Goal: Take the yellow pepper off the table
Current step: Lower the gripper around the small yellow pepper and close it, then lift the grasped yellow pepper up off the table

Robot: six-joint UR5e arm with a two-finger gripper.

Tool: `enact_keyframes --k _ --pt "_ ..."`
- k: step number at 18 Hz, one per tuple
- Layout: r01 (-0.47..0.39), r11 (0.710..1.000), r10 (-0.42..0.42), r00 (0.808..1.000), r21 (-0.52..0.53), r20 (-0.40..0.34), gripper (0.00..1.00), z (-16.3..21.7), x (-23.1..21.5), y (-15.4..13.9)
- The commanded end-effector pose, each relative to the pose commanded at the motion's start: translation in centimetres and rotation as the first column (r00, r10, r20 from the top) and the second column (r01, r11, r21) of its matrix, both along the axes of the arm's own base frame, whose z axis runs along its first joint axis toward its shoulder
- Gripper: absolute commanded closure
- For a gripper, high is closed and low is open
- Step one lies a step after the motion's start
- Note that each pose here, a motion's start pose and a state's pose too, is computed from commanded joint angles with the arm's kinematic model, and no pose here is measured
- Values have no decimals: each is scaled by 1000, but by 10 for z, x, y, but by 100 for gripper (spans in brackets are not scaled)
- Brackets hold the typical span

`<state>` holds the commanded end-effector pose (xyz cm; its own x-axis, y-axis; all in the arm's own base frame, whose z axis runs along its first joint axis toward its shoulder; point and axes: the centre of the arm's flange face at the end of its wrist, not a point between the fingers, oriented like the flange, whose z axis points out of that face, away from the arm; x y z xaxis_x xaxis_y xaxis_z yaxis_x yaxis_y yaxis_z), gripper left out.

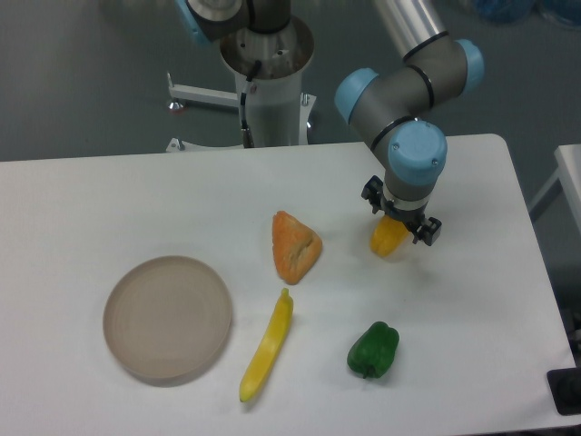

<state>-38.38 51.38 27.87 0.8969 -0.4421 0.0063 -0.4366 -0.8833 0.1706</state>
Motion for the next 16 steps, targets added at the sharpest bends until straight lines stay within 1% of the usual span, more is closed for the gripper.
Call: enact_keyframes --k 5,8,13,16 --pt "4 1000 -4 1000 -12 -1 0 -5 2 -1" --pt "3 1000 -3 1000 -2 -10 0 -5 1 1" --pt "4 1000 -4 1000 -6 -7 0 -16 4 -2" --pt "25 1000 -25 1000 -13 0 0 -24 6 -6"
